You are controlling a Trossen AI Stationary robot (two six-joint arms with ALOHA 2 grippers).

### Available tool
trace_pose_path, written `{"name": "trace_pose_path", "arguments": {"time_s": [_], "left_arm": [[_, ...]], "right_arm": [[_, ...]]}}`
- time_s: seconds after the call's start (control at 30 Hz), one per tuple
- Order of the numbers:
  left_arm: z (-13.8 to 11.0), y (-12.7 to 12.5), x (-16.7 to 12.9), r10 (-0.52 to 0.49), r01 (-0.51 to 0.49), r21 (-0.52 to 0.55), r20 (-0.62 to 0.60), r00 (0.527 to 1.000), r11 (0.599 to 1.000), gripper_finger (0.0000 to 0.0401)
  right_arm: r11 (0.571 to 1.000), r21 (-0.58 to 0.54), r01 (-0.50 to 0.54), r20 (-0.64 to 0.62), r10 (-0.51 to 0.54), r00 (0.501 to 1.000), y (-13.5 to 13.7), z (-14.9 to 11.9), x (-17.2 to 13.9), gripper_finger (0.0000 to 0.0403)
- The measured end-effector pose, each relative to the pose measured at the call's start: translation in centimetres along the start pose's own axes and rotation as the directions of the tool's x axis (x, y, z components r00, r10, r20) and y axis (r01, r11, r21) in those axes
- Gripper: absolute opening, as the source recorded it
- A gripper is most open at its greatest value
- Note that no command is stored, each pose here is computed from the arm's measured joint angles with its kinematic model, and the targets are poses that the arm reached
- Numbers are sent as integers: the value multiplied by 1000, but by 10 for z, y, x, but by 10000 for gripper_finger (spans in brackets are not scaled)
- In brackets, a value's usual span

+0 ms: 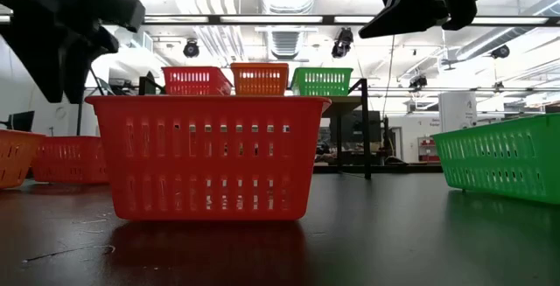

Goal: Stack baskets on shelf by color
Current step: Stack the top red basket on top of the other red basket on the shelf

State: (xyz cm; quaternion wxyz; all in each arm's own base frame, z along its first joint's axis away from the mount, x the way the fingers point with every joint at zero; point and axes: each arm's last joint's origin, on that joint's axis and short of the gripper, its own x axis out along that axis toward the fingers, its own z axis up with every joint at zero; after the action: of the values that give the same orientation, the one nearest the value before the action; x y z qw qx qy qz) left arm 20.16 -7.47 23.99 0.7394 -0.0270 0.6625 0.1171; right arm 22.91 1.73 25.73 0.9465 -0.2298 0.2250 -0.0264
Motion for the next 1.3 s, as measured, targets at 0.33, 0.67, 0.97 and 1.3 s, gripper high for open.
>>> {"name": "trace_pose_path", "arguments": {"time_s": [0.33,0.67,0.97,1.3], "left_arm": [[-5,8,32,47,-42,113,-48,998,993,214],[-2,14,54,33,-34,78,15,999,996,177],[-2,18,60,37,-38,67,15,999,997,125],[11,14,51,2,-12,88,112,994,996,6]], "right_arm": [[1000,-2,-3,-8,3,1000,1,-3,1,9],[1000,-10,-3,-8,3,1000,1,-3,1,9],[1000,-10,-2,-8,2,1000,1,-3,1,9],[1000,-10,0,-10,0,1000,1,-3,1,9]]}}
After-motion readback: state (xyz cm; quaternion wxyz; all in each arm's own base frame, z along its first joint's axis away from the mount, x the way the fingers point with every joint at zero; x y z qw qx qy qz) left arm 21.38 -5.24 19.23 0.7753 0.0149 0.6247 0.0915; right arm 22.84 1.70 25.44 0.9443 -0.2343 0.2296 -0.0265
